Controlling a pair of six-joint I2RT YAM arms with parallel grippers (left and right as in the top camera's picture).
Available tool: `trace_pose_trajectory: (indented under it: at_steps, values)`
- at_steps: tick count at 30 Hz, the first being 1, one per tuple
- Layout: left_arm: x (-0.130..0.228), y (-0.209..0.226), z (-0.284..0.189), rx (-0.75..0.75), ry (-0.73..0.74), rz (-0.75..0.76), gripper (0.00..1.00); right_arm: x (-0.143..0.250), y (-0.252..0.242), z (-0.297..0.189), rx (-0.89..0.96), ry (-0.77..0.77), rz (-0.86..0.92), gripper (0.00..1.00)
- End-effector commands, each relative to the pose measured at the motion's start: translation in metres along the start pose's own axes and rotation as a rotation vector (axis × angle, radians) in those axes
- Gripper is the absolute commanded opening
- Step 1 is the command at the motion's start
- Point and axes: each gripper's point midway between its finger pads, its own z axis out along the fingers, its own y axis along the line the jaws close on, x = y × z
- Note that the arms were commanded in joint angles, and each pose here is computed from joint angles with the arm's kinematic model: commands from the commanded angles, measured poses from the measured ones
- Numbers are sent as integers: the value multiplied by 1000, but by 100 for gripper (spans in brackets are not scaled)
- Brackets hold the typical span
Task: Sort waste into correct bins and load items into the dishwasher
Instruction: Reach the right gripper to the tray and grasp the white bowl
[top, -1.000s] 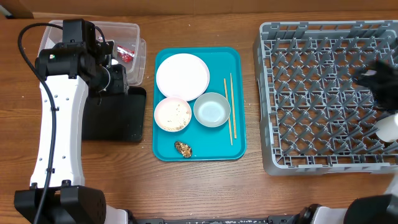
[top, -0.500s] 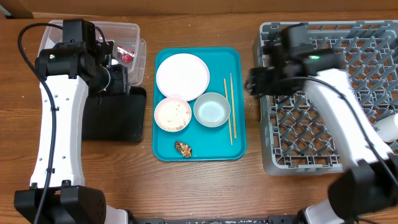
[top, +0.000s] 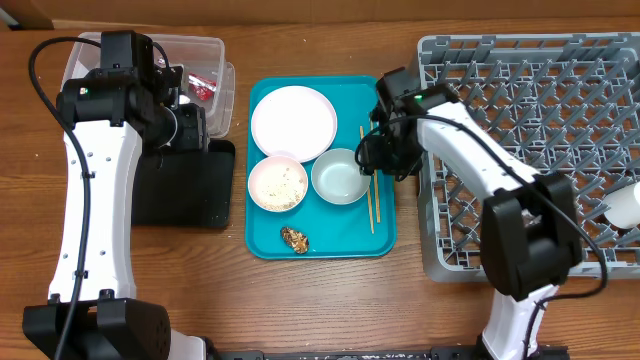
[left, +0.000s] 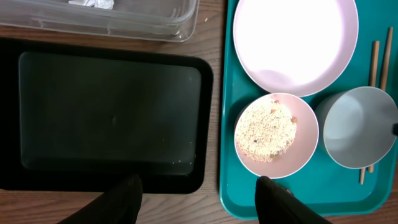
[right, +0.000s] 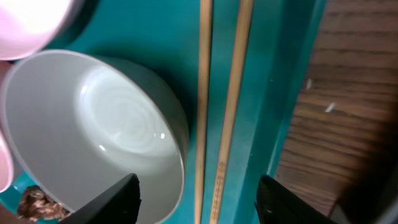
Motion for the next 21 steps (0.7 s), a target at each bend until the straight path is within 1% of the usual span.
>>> trace_pose_trajectory:
  at_steps: [1, 3, 6, 8, 9, 11, 13, 16, 17, 21]
  values:
    - [-4, -4, -6, 13, -20, -9, 61, 4, 0, 18, 21, 40, 15, 57]
    - [-3, -4, -6, 13, -20, -9, 61, 5, -1, 22, 24, 50, 16, 52]
    - [-4, -4, -6, 13, -20, -9, 61, 6, -1, 22, 25, 52, 16, 49]
    - [-4, -4, -6, 13, -20, -9, 61, 7, -2, 22, 26, 57, 18, 41]
    - [-4, -4, -6, 13, -20, -9, 61, 8, -4, 21, 28, 62, 24, 31]
    - [-4, -4, -6, 13, -20, -9, 61, 7, -6, 21, 28, 63, 29, 19]
    - [-4, -4, -6, 13, -20, -9, 61, 8, -6, 20, 29, 64, 31, 12]
    - [-3, -4, -6, 13, -20, -9, 61, 8, -6, 19, 29, 65, 32, 8]
    - [-3, -4, -6, 13, -20, -9, 61, 8, -7, 17, 30, 64, 33, 5]
    - [-3, -4, -6, 13, -20, -9, 61, 0, -6, -3, 19, 25, 36, 4]
